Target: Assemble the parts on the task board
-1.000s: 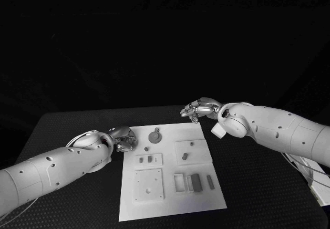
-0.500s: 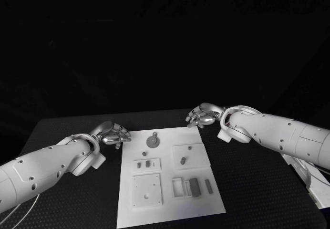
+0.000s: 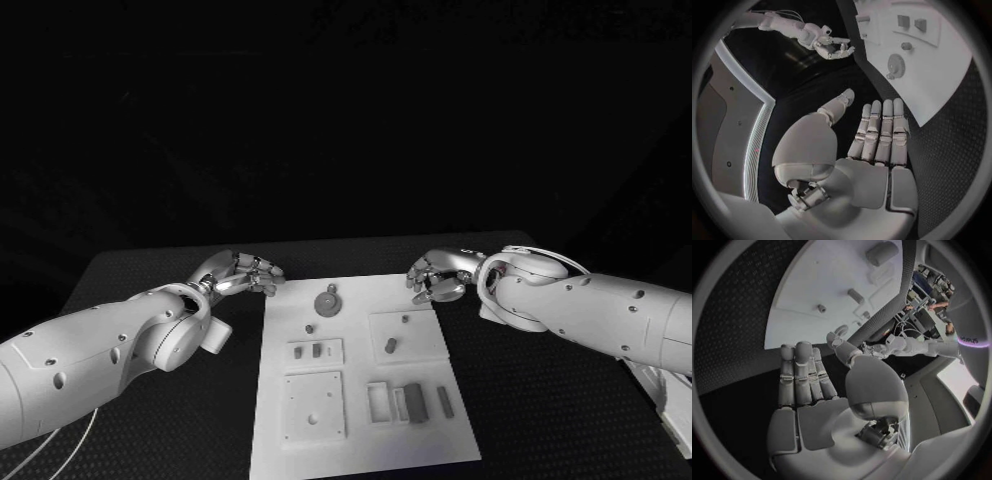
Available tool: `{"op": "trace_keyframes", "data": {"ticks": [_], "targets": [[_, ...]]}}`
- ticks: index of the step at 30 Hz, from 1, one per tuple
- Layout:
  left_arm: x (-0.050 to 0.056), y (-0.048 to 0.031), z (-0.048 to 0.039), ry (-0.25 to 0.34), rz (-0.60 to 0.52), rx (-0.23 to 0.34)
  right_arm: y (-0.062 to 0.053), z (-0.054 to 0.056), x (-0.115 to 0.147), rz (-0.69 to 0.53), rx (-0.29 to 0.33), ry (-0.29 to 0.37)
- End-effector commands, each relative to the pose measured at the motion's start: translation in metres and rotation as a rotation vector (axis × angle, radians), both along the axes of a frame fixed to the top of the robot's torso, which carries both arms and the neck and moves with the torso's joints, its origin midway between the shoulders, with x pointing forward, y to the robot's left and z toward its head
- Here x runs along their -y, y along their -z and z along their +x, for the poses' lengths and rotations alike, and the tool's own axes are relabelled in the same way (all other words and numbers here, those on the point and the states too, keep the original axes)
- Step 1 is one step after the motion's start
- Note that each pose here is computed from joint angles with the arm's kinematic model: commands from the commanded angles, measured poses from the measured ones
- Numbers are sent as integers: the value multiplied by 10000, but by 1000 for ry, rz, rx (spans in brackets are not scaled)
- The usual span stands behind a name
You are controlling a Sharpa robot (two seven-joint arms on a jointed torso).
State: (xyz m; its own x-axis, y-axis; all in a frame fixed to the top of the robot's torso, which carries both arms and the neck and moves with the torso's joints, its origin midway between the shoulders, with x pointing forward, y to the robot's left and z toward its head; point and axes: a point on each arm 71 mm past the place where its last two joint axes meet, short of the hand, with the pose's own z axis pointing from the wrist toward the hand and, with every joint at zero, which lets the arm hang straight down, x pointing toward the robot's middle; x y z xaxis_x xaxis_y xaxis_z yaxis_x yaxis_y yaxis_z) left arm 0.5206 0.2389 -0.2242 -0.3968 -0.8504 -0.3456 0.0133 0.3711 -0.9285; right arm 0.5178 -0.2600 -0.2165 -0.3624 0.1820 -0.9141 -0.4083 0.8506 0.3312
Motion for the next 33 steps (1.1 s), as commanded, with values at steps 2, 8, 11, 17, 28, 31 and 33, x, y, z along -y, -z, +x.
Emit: {"op": "trace_keyframes", "data": {"ticks": [2, 8, 11, 17, 28, 31, 33], "targets": [[47, -38, -13, 18, -75, 9, 40, -85, -83, -142, 58, -50], [68, -44, -23, 23, -80, 12, 97, -163, -159, -202, 73, -68], [73, -47, -23, 22, -84, 15, 143, -186, -185, -229, 77, -68], [103, -46, -19, 28, -87, 15, 209, -207, -225, -256, 97, -66], [128, -46, -17, 34, -90, 16, 286, -209, -362, -264, 134, -76], [132, -45, -18, 36, -90, 15, 309, -222, -391, -263, 136, -83], [132, -45, -17, 35, -90, 15, 326, -223, -406, -264, 133, -84]]}}
